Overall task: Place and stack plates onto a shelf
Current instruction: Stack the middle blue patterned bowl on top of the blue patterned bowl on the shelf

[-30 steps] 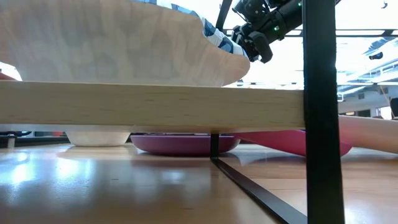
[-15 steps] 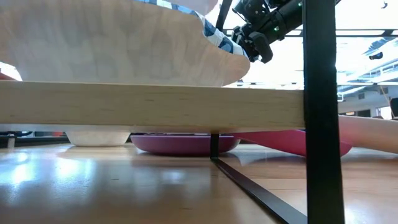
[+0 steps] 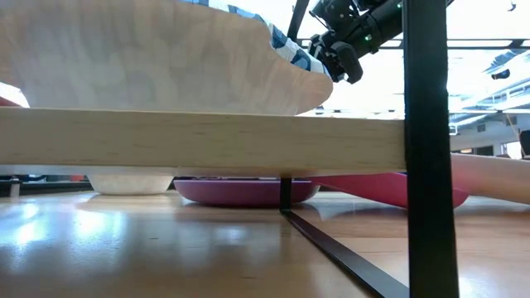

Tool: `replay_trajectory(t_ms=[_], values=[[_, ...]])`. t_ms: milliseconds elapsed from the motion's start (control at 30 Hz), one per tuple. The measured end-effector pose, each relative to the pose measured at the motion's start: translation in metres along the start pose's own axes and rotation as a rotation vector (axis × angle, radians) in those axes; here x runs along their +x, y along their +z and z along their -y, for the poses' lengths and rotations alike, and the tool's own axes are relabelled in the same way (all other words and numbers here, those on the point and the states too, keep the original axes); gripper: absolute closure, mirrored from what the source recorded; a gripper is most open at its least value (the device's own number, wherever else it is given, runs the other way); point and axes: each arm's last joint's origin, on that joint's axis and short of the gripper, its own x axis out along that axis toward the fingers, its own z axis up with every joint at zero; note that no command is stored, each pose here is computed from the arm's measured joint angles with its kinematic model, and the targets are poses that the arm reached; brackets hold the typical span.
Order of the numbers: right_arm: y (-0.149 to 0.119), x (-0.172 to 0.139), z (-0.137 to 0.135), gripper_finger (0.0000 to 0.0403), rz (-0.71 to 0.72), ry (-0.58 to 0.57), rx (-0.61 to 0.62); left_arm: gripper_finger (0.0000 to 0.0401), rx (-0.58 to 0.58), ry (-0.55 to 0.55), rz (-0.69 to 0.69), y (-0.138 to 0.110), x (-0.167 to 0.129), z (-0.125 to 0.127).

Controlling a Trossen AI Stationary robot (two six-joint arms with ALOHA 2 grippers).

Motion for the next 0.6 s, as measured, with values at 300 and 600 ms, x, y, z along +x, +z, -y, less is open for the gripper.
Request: replay_trajectory(t_ms=[300, 600], values=[[0.0, 0.0, 0.0, 0.0238, 0.0, 0.0, 0.0, 0.0379, 0.01, 0.081, -0.017, -0.023, 0.027, 0.014], [0.0, 0.0, 0.0, 0.0238, 0.0, 0.0, 0.0, 0.0379, 0.032, 0.188, -0.081, -0.029, 0.068, 0.013]])
